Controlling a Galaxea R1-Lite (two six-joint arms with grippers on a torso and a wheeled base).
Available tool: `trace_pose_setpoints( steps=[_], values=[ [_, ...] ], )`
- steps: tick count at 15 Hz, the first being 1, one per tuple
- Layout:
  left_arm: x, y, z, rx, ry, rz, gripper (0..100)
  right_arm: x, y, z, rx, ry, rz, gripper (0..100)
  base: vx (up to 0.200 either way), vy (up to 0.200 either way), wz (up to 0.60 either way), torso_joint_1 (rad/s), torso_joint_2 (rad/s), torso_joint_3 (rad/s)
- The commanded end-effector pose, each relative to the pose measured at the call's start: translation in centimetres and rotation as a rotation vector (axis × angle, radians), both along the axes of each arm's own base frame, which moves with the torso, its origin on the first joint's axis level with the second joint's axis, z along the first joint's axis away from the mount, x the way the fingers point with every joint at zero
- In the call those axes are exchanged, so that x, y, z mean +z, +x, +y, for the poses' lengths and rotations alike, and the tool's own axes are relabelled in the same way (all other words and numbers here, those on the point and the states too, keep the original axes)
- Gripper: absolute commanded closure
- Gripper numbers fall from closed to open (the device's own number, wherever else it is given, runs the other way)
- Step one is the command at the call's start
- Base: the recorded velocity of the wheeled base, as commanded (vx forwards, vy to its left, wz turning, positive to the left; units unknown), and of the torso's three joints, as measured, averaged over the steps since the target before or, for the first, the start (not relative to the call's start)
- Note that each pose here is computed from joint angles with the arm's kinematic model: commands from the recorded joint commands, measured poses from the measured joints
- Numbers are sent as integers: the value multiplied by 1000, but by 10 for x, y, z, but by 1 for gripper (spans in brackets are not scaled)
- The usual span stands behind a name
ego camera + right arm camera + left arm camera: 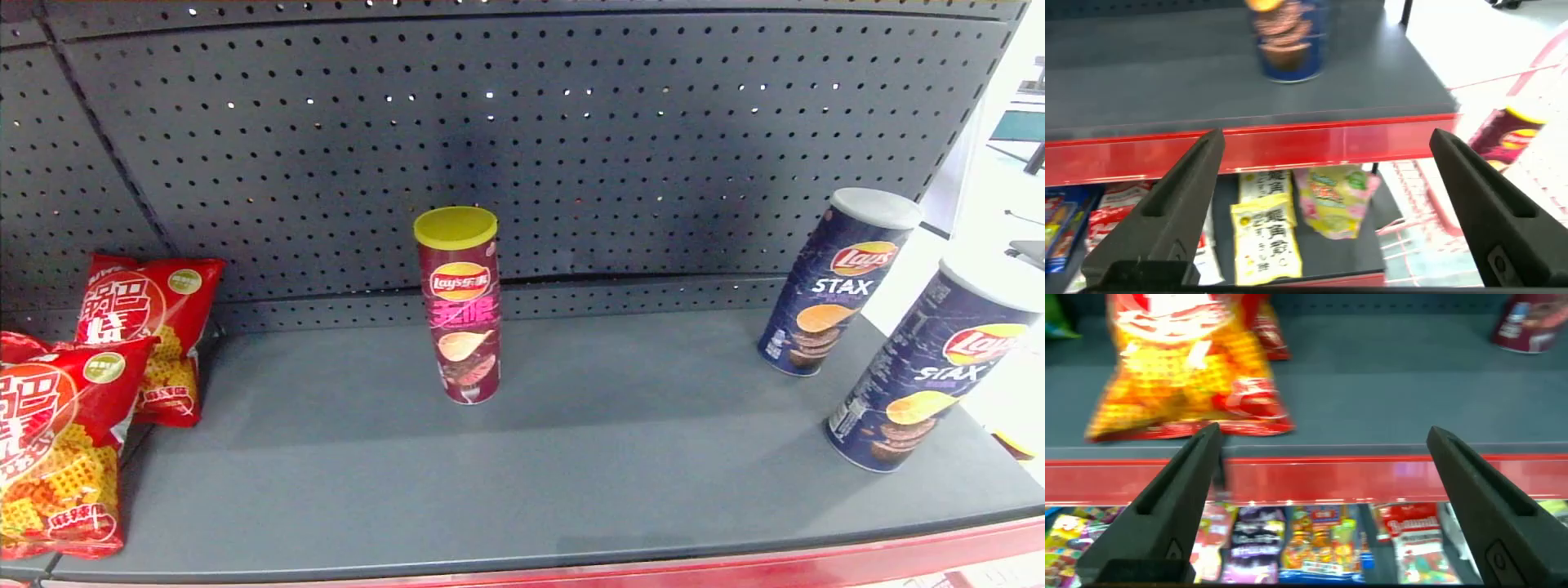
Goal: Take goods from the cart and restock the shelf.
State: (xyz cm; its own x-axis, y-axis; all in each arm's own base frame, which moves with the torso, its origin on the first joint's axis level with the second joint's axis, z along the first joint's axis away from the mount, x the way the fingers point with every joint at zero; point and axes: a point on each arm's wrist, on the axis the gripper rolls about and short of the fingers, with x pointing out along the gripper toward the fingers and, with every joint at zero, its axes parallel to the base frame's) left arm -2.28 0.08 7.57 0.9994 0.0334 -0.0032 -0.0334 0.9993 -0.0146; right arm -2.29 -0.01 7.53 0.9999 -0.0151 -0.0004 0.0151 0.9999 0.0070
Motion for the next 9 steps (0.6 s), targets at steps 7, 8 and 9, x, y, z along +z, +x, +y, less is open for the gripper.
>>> trace_pose_setpoints(
  steps=[7,8,9],
  values=[
    [0,0,0,0,-1,1,0,0,0,0,0,-1,1,0,0,-200,0,2,3,4],
    [0,0,0,0,-1,1,0,0,0,0,0,1,1,0,0,-200,0,-2,7,-2],
    [0,0,0,0,-1,1,0,0,0,0,0,-1,1,0,0,-200,0,2,-2,-2]
  ],
)
